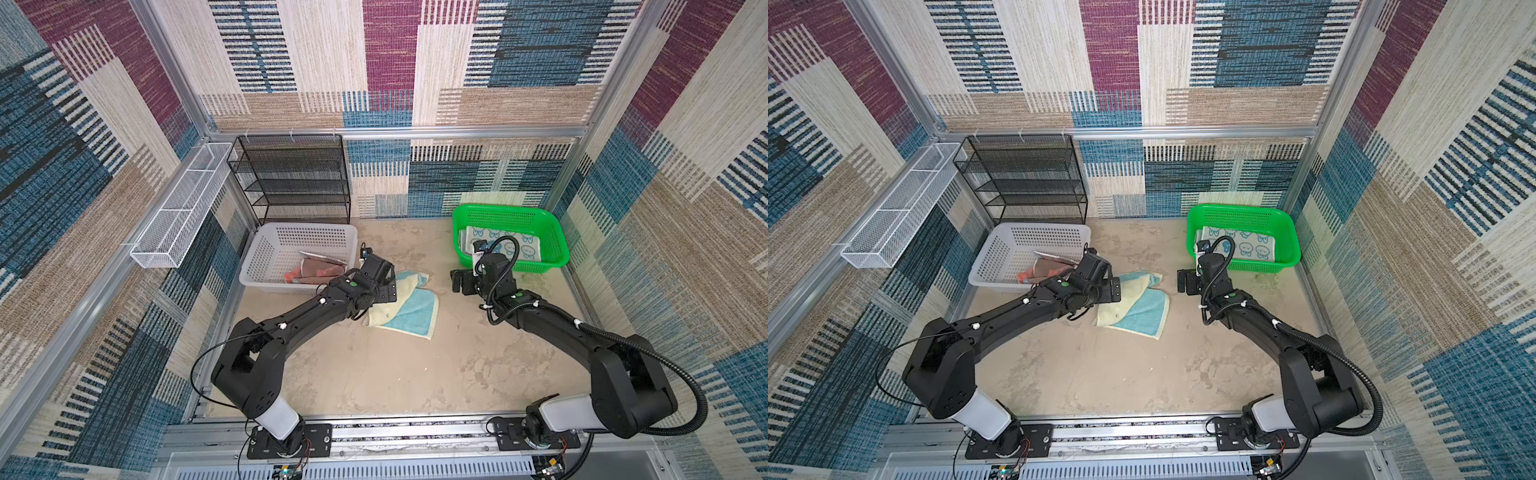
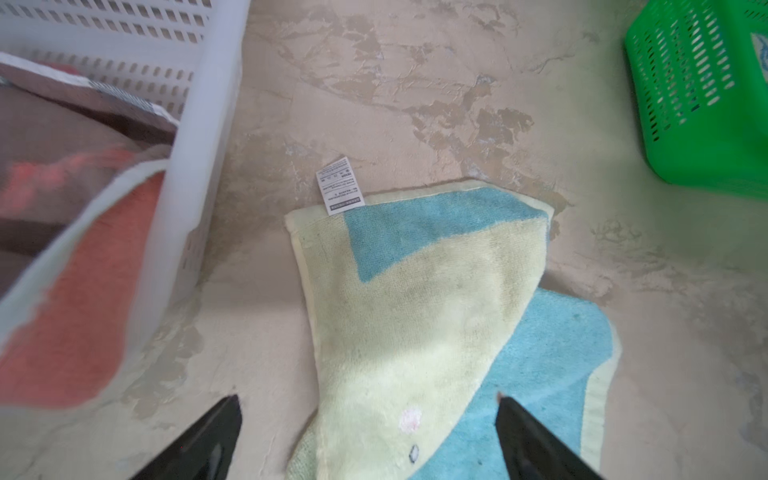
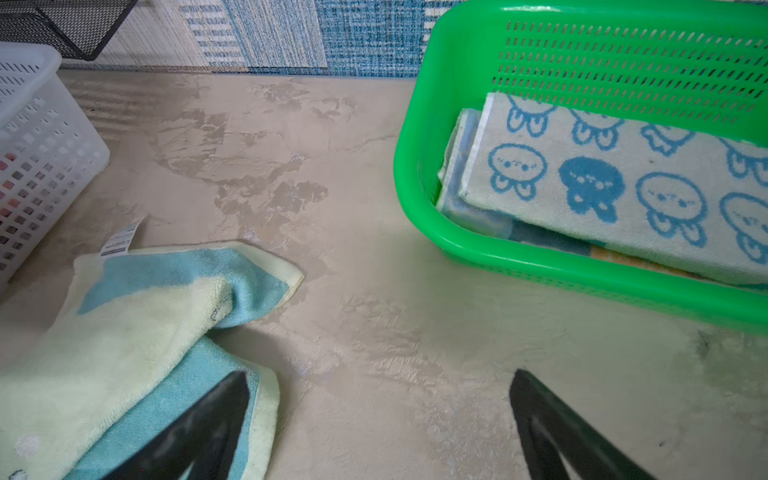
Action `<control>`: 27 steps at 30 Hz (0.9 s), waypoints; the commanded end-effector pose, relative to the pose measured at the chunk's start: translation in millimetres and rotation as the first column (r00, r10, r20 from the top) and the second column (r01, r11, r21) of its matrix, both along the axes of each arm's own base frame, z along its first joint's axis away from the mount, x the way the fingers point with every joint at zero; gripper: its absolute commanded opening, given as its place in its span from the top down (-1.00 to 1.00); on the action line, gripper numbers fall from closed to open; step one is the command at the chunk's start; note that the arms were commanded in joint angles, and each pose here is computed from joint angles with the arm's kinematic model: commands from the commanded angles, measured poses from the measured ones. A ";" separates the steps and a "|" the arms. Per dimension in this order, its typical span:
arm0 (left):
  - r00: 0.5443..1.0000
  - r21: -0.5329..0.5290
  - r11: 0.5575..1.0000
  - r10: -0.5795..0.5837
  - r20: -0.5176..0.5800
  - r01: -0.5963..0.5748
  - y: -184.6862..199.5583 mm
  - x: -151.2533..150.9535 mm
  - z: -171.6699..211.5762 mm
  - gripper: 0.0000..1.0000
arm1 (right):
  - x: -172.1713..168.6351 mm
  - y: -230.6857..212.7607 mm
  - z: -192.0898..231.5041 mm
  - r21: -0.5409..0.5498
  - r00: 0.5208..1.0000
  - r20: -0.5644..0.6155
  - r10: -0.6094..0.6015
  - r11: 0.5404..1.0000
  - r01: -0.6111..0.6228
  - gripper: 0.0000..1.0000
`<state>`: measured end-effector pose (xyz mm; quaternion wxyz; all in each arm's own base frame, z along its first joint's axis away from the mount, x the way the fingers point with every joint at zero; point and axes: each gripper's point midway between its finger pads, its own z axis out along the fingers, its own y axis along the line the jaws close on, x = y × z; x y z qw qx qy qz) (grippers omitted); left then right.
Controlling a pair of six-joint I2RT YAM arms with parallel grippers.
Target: Fold and stack the towels
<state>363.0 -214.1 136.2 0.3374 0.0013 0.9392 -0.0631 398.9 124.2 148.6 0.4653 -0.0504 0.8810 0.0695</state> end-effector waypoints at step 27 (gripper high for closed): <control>0.847 0.230 0.823 -0.462 -0.263 0.520 -157.6 -95.2 -85.4 -0.22 | 6.0 -57.6 0.1 0.068 0.990 -0.025 -0.136 0.988 0.138 -1.00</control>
